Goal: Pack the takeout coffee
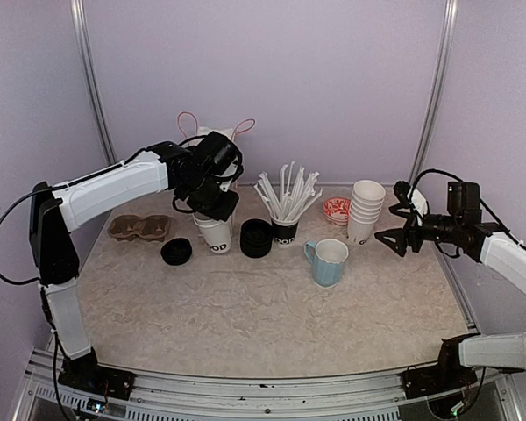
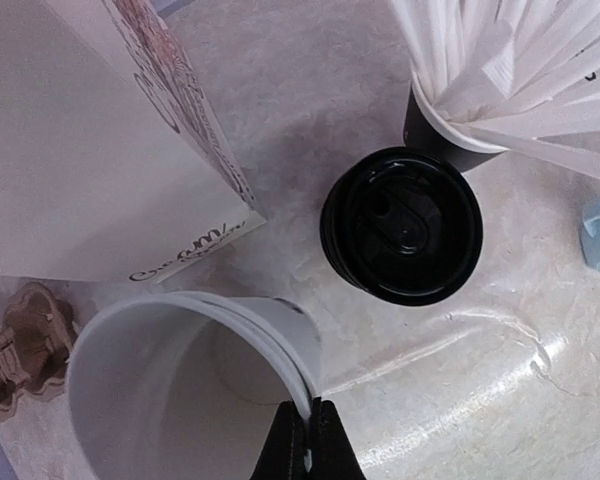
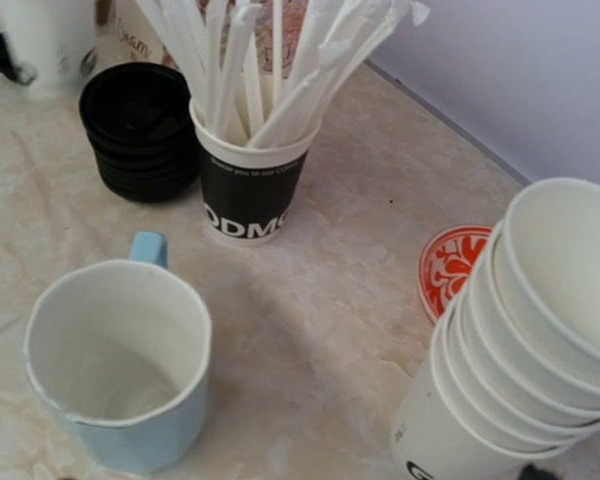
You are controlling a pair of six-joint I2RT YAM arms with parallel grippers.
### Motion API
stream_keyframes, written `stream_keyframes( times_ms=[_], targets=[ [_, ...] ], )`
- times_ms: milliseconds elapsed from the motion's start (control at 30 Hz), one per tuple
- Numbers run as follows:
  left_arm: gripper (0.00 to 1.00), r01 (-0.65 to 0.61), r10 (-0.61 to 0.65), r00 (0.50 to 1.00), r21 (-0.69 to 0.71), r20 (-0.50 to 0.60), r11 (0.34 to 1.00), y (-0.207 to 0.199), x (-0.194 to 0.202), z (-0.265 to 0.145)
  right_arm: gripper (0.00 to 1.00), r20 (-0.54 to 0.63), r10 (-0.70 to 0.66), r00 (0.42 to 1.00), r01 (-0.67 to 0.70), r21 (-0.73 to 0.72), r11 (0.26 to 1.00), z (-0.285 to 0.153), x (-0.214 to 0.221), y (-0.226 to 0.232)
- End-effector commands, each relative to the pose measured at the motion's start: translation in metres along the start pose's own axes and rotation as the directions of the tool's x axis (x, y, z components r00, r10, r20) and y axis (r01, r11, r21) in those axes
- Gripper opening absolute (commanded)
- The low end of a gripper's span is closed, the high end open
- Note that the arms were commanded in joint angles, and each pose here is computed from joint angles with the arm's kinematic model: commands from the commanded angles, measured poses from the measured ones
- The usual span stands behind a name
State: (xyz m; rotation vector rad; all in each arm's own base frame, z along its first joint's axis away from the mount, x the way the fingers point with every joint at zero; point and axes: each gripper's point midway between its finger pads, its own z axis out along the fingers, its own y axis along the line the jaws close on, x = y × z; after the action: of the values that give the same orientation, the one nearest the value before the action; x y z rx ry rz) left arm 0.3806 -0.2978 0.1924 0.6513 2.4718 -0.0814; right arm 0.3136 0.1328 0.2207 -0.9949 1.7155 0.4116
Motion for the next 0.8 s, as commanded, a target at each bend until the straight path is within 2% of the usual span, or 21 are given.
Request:
stream_keyframes(
  times_ms=[0,67,100,200,233,267,300,333,367,400,433,467,500,533,567,600,633,667,700,733,767],
  targets=[
    [0.0,-0.019,0.019,0.999,-0.01,-0.048,1.0,-0.007,0.003,0.011,0.81,0.021,0.004,1.0,-0.003,-0.049,0.999,-0.001,-0.004,0.011],
    [0.0,0.02,-0.017,0.999,0.093,-0.028,0.995,-0.02,-0.001,0.009,0.8,0.068,0.019,0.998,-0.014,-0.069,0.998,-0.005,-0.018,0.015],
    [0.0,0.022,-0.022,1.0,0.053,-0.008,0.998,-0.015,-0.002,0.008,0.79,0.089,0.041,0.995,-0.034,-0.078,0.996,-0.007,-0.025,0.017],
    [0.0,-0.006,0.005,1.0,-0.213,-0.008,0.977,0.026,0.002,0.005,0.75,0.117,0.074,0.99,-0.062,-0.106,0.993,-0.008,-0.038,0.019],
    [0.0,-0.017,0.012,1.0,-0.19,-0.029,0.982,0.019,0.005,0.004,0.75,0.118,0.078,0.99,-0.065,-0.111,0.992,-0.006,-0.037,0.019],
    [0.0,-0.012,0.009,0.999,-0.078,-0.049,0.997,0.003,0.009,0.018,0.75,0.116,0.08,0.99,-0.067,-0.111,0.992,-0.005,-0.036,0.018],
    [0.0,0.031,-0.031,1.0,-0.062,0.002,0.998,0.004,0.005,0.018,0.75,0.112,0.08,0.991,-0.068,-0.106,0.992,-0.004,-0.033,0.018],
    [0.0,0.045,-0.037,0.998,-0.146,0.059,0.988,0.016,-0.003,0.007,0.75,0.108,0.08,0.991,-0.068,-0.105,0.992,-0.003,-0.031,0.018],
    [0.0,0.03,-0.022,0.998,-0.118,0.063,0.993,0.012,-0.008,-0.004,0.75,0.107,0.076,0.991,-0.065,-0.105,0.992,-0.003,-0.03,0.019],
    [0.0,0.047,-0.048,0.999,0.035,0.02,0.998,-0.002,-0.005,0.002,0.75,0.105,0.076,0.992,-0.065,-0.106,0.992,-0.004,-0.029,0.02],
    [0.0,0.108,-0.109,0.994,0.034,0.017,0.994,0.004,-0.005,0.008,0.75,0.109,0.073,0.991,-0.061,-0.107,0.992,-0.005,-0.029,0.021],
    [0.0,0.085,-0.082,0.996,-0.078,0.045,0.993,0.014,-0.007,0.004,0.76,0.112,0.071,0.991,-0.059,-0.109,0.992,-0.005,-0.029,0.022],
    [0.0,0.022,-0.022,1.0,-0.026,0.016,0.999,-0.004,-0.006,0.001,0.76,0.113,0.069,0.991,-0.056,-0.109,0.992,-0.006,-0.03,0.023],
    [0.0,0.032,-0.028,0.999,0.112,-0.038,0.993,-0.025,0.002,0.012,0.76,0.114,0.067,0.991,-0.055,-0.107,0.993,-0.006,-0.03,0.023],
    [0.0,0.072,-0.072,0.997,0.017,-0.024,0.997,-0.01,0.002,0.018,0.76,0.115,0.067,0.991,-0.055,-0.108,0.993,-0.007,-0.03,0.023],
    [0.0,0.037,-0.035,0.999,-0.193,0.011,0.98,0.012,-0.001,0.01,0.76,0.114,0.068,0.991,-0.056,-0.11,0.992,-0.007,-0.029,0.024],
    [0.0,-0.015,0.01,1.0,-0.207,-0.028,0.978,0.008,0.002,0.008,0.76,0.114,0.067,0.991,-0.055,-0.109,0.993,-0.006,-0.029,0.023],
    [0.0,-0.017,0.014,0.995,-0.029,-0.103,0.999,-0.017,0.013,0.025,0.76,0.113,0.068,0.991,-0.056,-0.107,0.993,-0.006,-0.029,0.023],
    [0.0,0.024,-0.027,0.997,-0.04,-0.073,0.999,-0.018,0.011,0.031,0.76,0.112,0.069,0.991,-0.057,-0.109,0.992,-0.006,-0.028,0.024],
    [0.0,0.01,-0.009,1.0,-0.2,0.007,0.98,-0.001,0.001,0.019,0.76,0.111,0.071,0.991,-0.058,-0.111,0.992,-0.006,-0.027,0.024],
    [0.0,-0.021,0.022,1.0,-0.221,0.003,0.975,-0.001,-0.002,0.01,0.76,0.111,0.07,0.991,-0.057,-0.11,0.992,-0.005,-0.027,0.024]
  ],
)
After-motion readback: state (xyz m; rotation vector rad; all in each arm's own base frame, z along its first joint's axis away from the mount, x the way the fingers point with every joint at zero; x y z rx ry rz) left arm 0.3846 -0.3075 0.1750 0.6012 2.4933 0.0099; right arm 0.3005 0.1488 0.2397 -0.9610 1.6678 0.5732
